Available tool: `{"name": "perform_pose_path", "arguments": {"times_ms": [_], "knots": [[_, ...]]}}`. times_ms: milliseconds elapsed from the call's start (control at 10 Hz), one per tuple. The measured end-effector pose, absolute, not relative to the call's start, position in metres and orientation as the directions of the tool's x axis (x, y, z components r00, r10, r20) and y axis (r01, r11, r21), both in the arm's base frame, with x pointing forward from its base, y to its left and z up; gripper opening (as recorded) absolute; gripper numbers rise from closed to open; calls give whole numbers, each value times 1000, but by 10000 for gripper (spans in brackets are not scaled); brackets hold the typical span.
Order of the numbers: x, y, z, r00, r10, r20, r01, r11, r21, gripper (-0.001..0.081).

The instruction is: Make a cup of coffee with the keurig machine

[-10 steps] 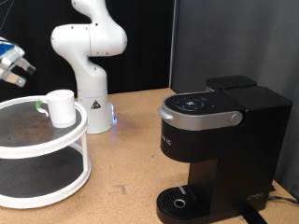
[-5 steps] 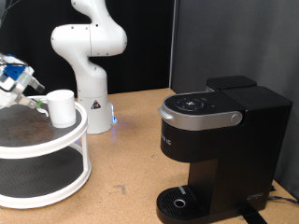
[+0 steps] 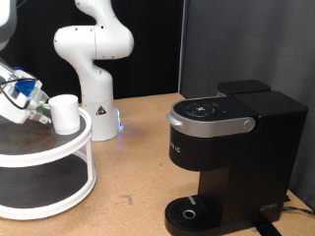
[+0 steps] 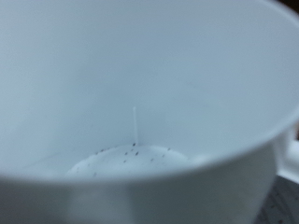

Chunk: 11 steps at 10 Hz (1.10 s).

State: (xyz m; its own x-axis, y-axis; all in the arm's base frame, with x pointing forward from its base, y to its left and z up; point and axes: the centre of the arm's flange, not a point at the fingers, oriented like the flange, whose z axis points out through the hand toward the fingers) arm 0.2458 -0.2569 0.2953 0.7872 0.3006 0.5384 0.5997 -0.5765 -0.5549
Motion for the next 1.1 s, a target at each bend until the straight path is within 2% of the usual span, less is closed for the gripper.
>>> {"name": "perform_pose_path", "arguments": {"times_ms": [300, 400, 500, 600, 700, 800, 900, 1000, 1100], "knots": [[241, -249, 285, 780, 307, 545, 610, -566, -554, 800], [240, -248, 284, 774, 309, 553, 618, -561, -551, 757], [239, -248, 283, 769, 308, 560, 623, -558, -548, 620], [238, -247, 282, 767, 309, 563, 626, -556, -547, 620], [238, -246, 281, 766, 308, 564, 626, -555, -547, 434], [238, -246, 281, 766, 308, 564, 626, -554, -548, 434], [237, -246, 281, 767, 308, 563, 626, -554, -549, 218], [237, -245, 280, 767, 307, 563, 625, -554, -550, 218], [237, -245, 280, 768, 307, 563, 625, -556, -549, 86]]}}
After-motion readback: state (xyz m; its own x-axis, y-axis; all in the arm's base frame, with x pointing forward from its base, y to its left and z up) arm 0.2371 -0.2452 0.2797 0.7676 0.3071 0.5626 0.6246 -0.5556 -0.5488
